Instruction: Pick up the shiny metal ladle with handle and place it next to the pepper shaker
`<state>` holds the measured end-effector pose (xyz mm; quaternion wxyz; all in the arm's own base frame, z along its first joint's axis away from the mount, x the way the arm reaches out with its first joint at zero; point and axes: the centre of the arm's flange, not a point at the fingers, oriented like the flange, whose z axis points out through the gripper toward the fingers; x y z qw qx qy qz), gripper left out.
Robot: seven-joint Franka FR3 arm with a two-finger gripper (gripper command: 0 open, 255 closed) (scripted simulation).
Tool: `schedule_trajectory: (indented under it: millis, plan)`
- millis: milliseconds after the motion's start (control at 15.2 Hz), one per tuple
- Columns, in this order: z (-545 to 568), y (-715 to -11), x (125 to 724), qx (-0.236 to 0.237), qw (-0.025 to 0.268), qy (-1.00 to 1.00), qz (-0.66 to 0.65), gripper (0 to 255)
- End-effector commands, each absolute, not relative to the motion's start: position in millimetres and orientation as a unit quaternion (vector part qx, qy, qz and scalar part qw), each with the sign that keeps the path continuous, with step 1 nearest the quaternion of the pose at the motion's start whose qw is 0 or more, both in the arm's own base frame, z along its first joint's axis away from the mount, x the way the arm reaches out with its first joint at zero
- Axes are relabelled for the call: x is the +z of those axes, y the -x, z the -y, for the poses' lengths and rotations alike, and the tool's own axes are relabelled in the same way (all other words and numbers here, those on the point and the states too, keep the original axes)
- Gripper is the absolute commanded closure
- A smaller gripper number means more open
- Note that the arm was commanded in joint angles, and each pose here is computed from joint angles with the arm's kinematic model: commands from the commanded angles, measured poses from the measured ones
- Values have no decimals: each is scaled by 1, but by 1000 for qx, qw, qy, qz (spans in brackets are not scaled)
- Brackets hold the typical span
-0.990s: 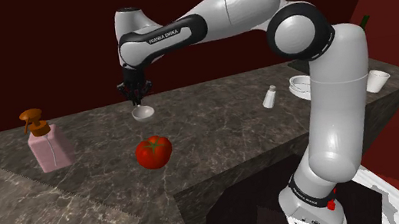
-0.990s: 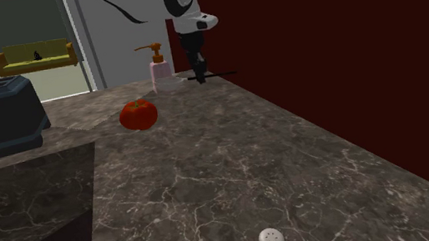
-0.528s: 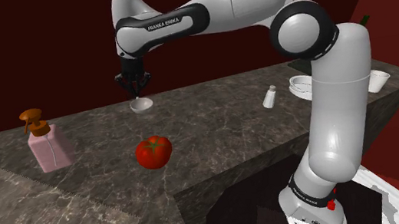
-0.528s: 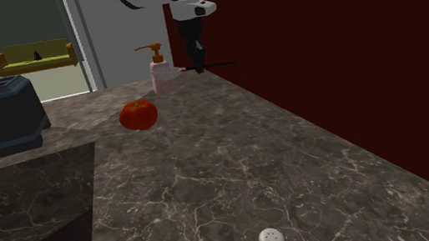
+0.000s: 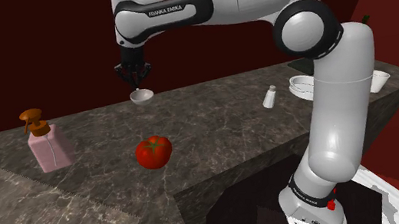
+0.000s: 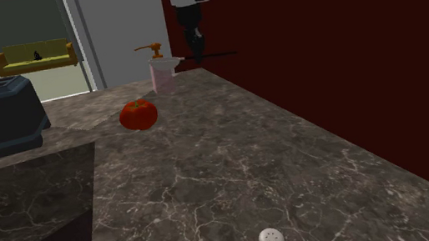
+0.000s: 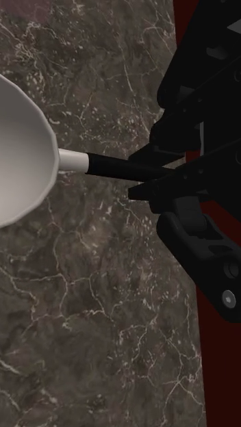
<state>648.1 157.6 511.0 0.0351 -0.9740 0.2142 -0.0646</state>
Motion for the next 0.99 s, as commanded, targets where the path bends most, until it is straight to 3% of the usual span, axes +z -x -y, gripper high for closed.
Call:
schedule_trajectory:
  millis: [0, 924]
  plan:
    - [-140, -640, 513, -65, 35, 974, -214, 255]
    - [29, -565, 513, -65, 35, 974, -214, 255]
